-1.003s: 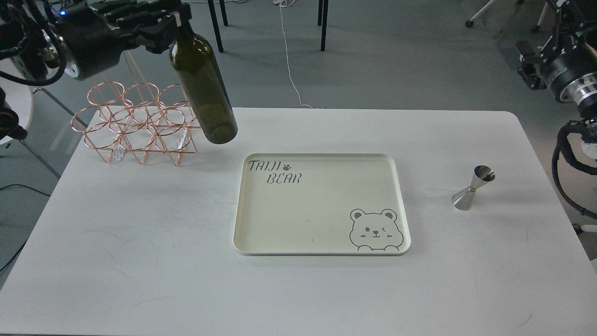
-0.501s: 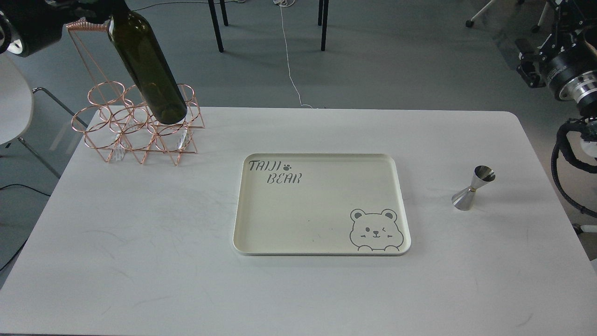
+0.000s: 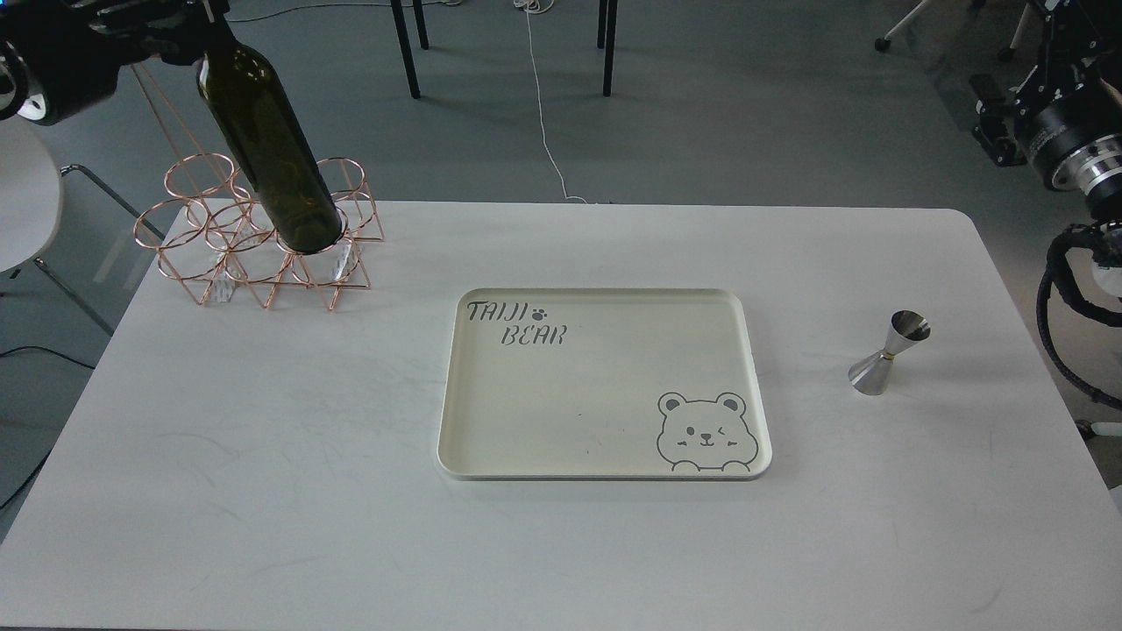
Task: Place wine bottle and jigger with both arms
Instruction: 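Lower the bottle into a slot of the copper rack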
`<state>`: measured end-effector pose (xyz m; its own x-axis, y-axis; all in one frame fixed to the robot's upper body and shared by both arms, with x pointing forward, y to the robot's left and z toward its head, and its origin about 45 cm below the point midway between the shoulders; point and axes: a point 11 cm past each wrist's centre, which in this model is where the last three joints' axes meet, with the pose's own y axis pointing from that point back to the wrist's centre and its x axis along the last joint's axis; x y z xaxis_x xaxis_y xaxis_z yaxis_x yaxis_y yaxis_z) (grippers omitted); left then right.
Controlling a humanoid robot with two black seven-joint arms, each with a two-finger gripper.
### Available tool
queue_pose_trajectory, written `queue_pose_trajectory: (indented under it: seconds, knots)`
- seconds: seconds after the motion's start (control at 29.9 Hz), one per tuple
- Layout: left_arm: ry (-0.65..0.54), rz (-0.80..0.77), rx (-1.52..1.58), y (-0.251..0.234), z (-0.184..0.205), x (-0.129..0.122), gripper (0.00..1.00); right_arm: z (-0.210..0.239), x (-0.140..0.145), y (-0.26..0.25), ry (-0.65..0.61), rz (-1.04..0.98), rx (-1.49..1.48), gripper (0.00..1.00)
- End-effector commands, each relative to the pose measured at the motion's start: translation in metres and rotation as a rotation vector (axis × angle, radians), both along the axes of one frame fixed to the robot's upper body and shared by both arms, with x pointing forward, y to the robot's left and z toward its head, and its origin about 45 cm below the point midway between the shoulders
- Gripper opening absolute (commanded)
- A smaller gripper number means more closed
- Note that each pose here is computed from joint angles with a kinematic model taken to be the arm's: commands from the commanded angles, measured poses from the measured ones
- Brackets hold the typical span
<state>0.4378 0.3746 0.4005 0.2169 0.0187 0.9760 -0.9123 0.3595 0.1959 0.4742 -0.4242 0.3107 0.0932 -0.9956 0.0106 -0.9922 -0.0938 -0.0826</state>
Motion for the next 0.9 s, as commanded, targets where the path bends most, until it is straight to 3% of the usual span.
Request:
queue_pose_trajectory:
  seconds: [0.0,0.4,0.47,0.53,0.74,0.87]
  knots:
    - [-0.002,-0.002,0.003,-0.001,-0.006,0.000,0.12,0.000,0.000,0.000,0.000,-0.001,0.000,0.98]
    - [0.044,-0.024,0.043,-0.012,-0.057,0.000,0.22,0.001,0.000,0.000,-0.002,0.000,0.000,0.98]
    - [0.050,-0.026,0.031,-0.014,-0.060,0.000,0.28,0.001,0.000,0.000,-0.002,0.001,0.000,0.98]
    - [0.059,-0.023,-0.005,-0.017,-0.061,0.000,0.45,0.001,0.000,0.000,-0.002,0.001,0.000,0.98]
    - [0.074,-0.017,-0.043,-0.019,-0.065,0.000,0.54,0.001,0.000,0.000,-0.002,0.001,0.000,0.97]
    - [0.076,-0.015,-0.049,-0.019,-0.066,0.000,0.68,0.001,0.000,0.000,-0.002,0.000,0.000,0.98]
